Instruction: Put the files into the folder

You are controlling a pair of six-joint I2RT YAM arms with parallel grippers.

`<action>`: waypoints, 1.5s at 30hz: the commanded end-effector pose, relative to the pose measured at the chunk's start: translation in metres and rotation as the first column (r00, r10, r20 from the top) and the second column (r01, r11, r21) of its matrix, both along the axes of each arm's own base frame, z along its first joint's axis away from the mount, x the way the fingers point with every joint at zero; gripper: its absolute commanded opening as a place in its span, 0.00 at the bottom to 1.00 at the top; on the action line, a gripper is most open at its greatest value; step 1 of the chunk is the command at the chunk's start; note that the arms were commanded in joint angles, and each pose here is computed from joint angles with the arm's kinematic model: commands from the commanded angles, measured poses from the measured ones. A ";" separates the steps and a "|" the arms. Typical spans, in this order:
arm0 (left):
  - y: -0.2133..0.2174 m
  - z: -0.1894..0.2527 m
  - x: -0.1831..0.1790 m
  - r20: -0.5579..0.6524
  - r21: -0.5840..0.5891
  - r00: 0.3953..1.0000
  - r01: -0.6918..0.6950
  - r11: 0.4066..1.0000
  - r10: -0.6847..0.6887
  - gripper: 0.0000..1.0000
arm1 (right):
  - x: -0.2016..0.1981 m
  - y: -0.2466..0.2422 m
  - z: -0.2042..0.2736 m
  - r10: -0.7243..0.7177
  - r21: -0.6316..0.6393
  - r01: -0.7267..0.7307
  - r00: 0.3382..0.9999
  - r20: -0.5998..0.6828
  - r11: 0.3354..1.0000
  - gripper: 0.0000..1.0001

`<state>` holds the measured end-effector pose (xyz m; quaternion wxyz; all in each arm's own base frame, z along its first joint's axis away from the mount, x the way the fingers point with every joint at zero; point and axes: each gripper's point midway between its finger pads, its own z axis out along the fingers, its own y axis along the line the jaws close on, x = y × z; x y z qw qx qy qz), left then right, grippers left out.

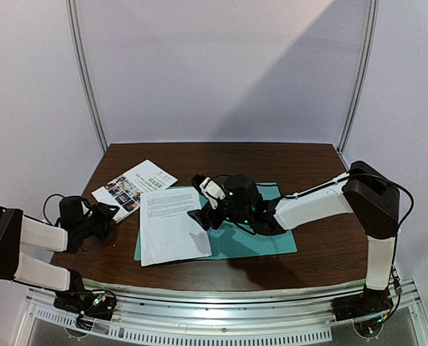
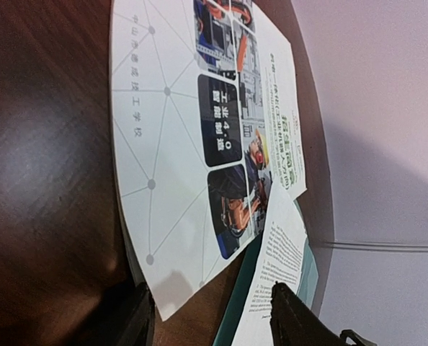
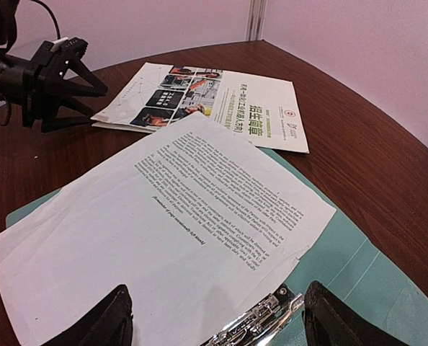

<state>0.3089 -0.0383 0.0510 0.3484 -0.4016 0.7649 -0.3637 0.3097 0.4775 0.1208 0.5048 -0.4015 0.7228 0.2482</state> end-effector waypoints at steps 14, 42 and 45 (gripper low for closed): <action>0.011 0.005 0.024 0.037 0.013 0.998 -0.048 0.999 0.047 0.15 | -0.003 0.007 -0.008 0.023 -0.018 -0.023 0.999 -0.025 1.000 0.81; -0.014 0.225 0.121 0.402 0.404 0.904 -0.031 0.914 -0.147 0.00 | 0.022 0.010 0.030 -0.032 -0.059 0.040 0.991 0.127 0.997 0.82; -0.054 0.266 0.125 0.460 0.463 0.850 0.018 0.886 -0.258 0.00 | 0.029 0.003 0.044 -0.065 -0.068 0.078 0.982 0.175 0.995 0.83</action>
